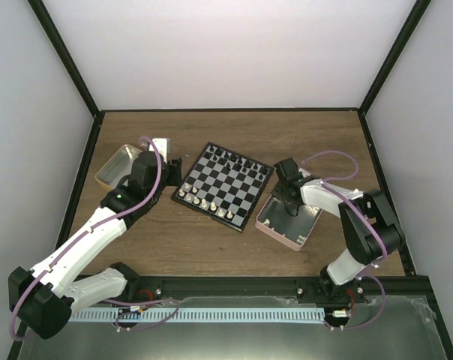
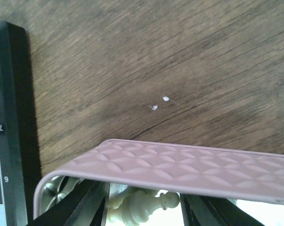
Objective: Set up the chess pieces on the board
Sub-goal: Pick up the chess piece from the storage box.
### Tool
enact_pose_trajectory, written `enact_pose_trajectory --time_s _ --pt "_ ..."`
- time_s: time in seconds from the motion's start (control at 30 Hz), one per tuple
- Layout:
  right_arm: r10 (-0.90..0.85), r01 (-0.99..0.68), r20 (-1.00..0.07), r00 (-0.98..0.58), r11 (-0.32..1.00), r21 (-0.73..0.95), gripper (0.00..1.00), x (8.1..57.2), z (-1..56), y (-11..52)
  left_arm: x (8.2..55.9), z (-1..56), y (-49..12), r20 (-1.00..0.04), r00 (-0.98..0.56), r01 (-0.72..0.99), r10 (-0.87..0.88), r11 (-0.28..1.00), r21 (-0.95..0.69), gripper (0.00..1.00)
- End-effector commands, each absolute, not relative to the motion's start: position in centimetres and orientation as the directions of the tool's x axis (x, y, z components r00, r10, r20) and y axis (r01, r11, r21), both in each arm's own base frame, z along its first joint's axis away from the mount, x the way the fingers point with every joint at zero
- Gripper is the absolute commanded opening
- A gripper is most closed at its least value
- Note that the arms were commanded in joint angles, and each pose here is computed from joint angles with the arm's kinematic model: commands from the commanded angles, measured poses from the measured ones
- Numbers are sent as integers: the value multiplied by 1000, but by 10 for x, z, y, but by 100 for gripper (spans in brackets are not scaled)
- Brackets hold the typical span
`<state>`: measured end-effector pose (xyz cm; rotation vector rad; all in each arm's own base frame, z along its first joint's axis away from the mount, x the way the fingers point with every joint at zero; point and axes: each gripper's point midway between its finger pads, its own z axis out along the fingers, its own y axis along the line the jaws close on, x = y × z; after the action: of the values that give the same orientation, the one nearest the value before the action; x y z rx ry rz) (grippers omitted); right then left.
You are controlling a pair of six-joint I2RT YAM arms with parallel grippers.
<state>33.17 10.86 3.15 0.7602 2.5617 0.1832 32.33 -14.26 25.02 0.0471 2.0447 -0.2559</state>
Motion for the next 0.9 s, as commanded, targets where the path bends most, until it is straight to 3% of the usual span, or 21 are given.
enact_pose_trajectory --time_s 0.0,0.23,0.6,0.87 --pt "509 465 -398 -763 860 209 42 332 33 104 324 253 -142 -887 -454 146 -84 975 -167 49" --pt "421 375 -355 -835 907 193 30 318 27 110 324 254 -142 -888 -451 148 -86 974 -169 49" --pt "325 293 -395 -859 946 142 21 325 36 108 323 254 -142 -888 -452 151 -87 973 -173 49" --pt "306 276 -353 -884 952 134 34 318 34 111 322 254 -142 -888 -451 153 -88 973 -174 50"
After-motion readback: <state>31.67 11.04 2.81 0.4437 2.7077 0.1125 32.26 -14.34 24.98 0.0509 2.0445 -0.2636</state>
